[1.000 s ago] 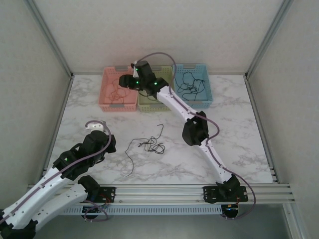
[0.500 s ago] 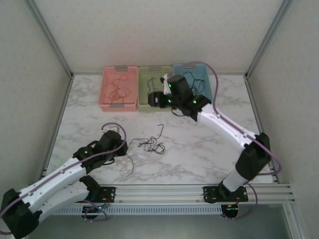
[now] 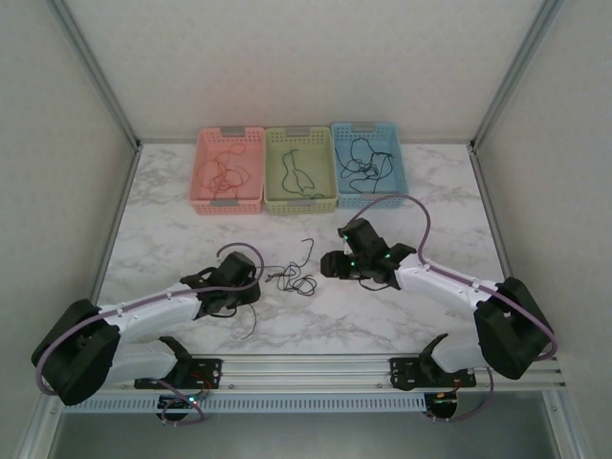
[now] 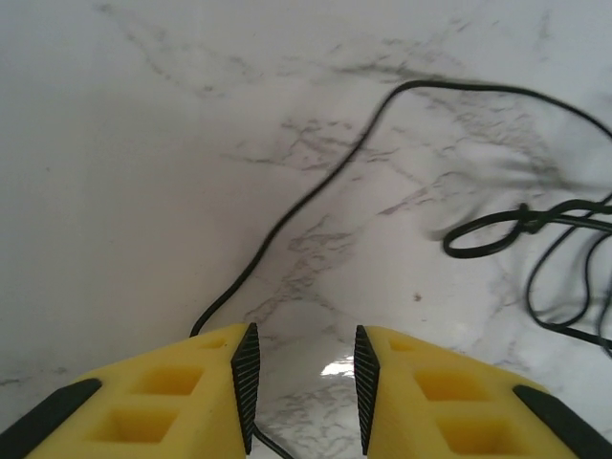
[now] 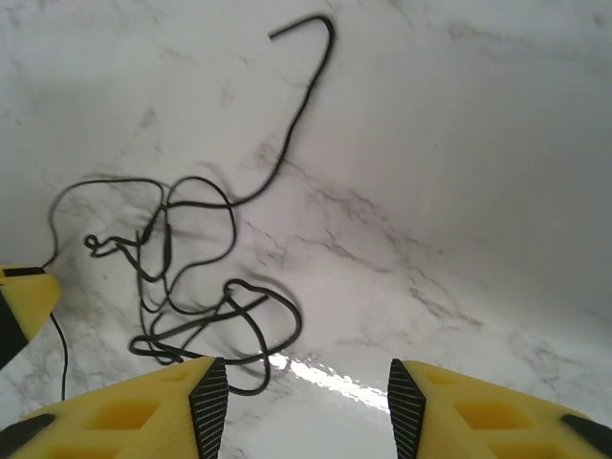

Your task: Untangle the cables

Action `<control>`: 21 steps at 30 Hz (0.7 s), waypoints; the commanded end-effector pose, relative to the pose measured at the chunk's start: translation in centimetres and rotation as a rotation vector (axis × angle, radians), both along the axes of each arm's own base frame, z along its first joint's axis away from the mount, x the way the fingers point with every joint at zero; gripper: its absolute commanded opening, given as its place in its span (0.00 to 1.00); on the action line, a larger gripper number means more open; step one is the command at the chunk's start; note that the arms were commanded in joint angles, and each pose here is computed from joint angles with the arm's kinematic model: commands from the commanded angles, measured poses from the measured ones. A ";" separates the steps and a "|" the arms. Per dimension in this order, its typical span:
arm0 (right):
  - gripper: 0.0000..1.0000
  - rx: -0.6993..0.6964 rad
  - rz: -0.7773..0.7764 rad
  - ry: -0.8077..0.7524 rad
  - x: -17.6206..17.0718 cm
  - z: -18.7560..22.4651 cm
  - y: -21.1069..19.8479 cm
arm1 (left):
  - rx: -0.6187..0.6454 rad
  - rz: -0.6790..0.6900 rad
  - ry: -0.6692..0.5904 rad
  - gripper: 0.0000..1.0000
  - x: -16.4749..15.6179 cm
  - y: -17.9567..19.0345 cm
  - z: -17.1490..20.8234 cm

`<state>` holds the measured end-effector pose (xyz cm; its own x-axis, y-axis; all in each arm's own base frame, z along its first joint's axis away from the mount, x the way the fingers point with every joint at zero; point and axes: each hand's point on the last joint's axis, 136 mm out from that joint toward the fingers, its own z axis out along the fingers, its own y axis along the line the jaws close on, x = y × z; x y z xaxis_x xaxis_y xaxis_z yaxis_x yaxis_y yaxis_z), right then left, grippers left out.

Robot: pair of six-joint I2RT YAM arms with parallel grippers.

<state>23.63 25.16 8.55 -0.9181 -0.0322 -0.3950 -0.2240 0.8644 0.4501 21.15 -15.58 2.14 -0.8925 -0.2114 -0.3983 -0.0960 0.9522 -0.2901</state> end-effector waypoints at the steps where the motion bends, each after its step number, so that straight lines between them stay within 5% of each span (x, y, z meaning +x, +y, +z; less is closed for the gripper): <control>1: 0.50 0.081 0.009 -0.023 -0.2 0.7 1.9 | 0.001 0.049 -0.005 0.39 0.0 0.8 -0.3; 13: 0.54 0.046 0.048 0.017 -1.0 -1.7 3.5 | -0.025 0.054 -0.108 0.52 0.1 1.6 4.6; 21: 0.54 0.023 0.059 0.064 -1.1 -3.7 4.4 | 0.058 0.107 -0.105 0.68 -0.8 4.2 4.0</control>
<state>22.28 28.35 4.48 -0.9391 -0.0798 -0.3341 -0.2384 0.8519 0.4664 20.92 -13.09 7.00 -0.8150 -0.2738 -0.5108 -0.1182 0.9414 -0.3160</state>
